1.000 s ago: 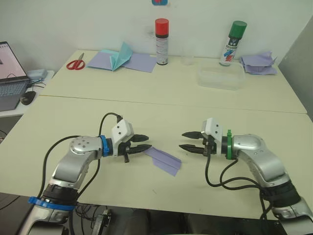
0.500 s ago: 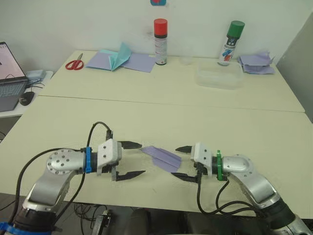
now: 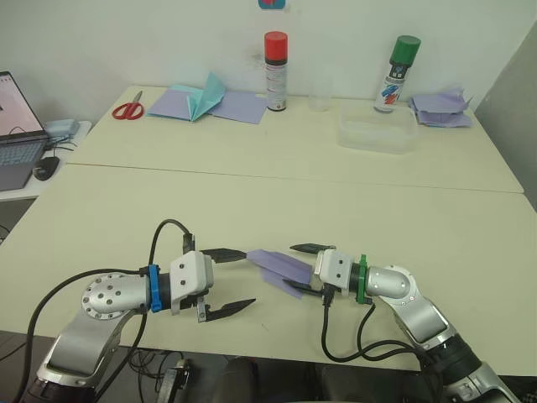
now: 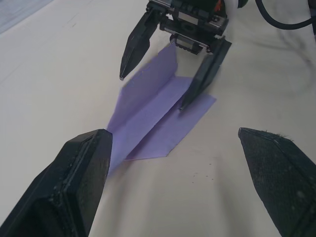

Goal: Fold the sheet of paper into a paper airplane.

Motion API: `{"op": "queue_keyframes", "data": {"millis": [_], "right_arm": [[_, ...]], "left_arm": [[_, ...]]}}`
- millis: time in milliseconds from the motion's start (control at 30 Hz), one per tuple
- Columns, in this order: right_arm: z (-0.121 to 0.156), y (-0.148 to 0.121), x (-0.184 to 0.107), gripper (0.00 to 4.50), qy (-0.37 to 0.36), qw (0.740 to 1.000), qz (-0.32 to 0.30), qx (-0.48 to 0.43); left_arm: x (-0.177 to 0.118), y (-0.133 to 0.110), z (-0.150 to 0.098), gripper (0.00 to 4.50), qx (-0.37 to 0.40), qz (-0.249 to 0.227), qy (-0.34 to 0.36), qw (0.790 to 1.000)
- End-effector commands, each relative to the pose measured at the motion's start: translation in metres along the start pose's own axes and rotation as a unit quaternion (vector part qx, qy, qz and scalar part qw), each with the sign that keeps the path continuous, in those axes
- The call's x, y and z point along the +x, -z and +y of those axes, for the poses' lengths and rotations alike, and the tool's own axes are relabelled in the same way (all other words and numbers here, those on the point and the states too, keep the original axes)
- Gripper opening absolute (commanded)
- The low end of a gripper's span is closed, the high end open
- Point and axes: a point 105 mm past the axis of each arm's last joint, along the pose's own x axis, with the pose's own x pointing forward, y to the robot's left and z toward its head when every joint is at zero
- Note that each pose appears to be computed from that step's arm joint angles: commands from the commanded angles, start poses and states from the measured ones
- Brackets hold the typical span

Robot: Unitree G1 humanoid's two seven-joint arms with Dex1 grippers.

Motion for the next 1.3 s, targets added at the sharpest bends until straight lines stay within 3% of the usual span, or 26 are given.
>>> {"op": "queue_keyframes", "data": {"millis": [33, 200, 233, 467, 600, 733, 833, 967, 1167, 1300], "right_arm": [[-0.005, -0.007, 0.001, 2.08, 0.005, 1.0, -0.013, -0.024], [-0.006, -0.004, 0.001, 0.11, 0.005, 1.0, -0.01, -0.027], [-0.006, -0.004, 0.001, 0.05, 0.005, 1.0, -0.01, -0.027], [-0.016, -0.01, -0.001, 0.05, 0.011, 1.0, -0.026, -0.012], [-0.015, -0.021, -0.002, 0.05, 0.001, 0.99, -0.059, 0.131], [-0.017, -0.025, -0.006, 0.05, -0.007, 0.94, -0.048, 0.337], [-0.022, -0.018, -0.006, 0.05, 0.009, 0.869, -0.023, 0.494], [-0.027, 0.001, -0.002, 0.05, 0.07, 0.788, 0.013, 0.612], [-0.028, 0.009, 0.001, 0.05, 0.107, 0.753, 0.038, 0.648], [-0.034, 0.014, -0.004, 0.05, 0.132, 0.778, 0.054, 0.612]], "left_arm": [[-0.003, -0.012, 0.003, 4.5, 0.009, -0.014, -0.017, 1.0], [-0.004, -0.012, 0.003, 4.5, 0.0, -0.016, -0.032, 0.999], [-0.004, -0.012, 0.003, 4.5, -0.001, -0.016, -0.034, 0.999], [-0.009, -0.012, 0.007, 4.5, -0.006, -0.015, -0.045, 0.999], [-0.01, -0.014, 0.007, 4.5, -0.007, -0.015, -0.04, 0.999], [-0.015, -0.026, 0.011, 4.5, -0.005, -0.028, -0.041, 0.999], [-0.022, -0.036, 0.011, 4.5, -0.003, -0.037, -0.04, 0.998], [-0.027, -0.041, 0.005, 4.5, -0.012, -0.038, -0.043, 0.998], [-0.032, -0.033, -0.006, 4.5, -0.037, -0.027, -0.058, 0.997], [-0.038, -0.023, -0.006, 4.5, -0.057, -0.015, -0.08, 0.995]]}}
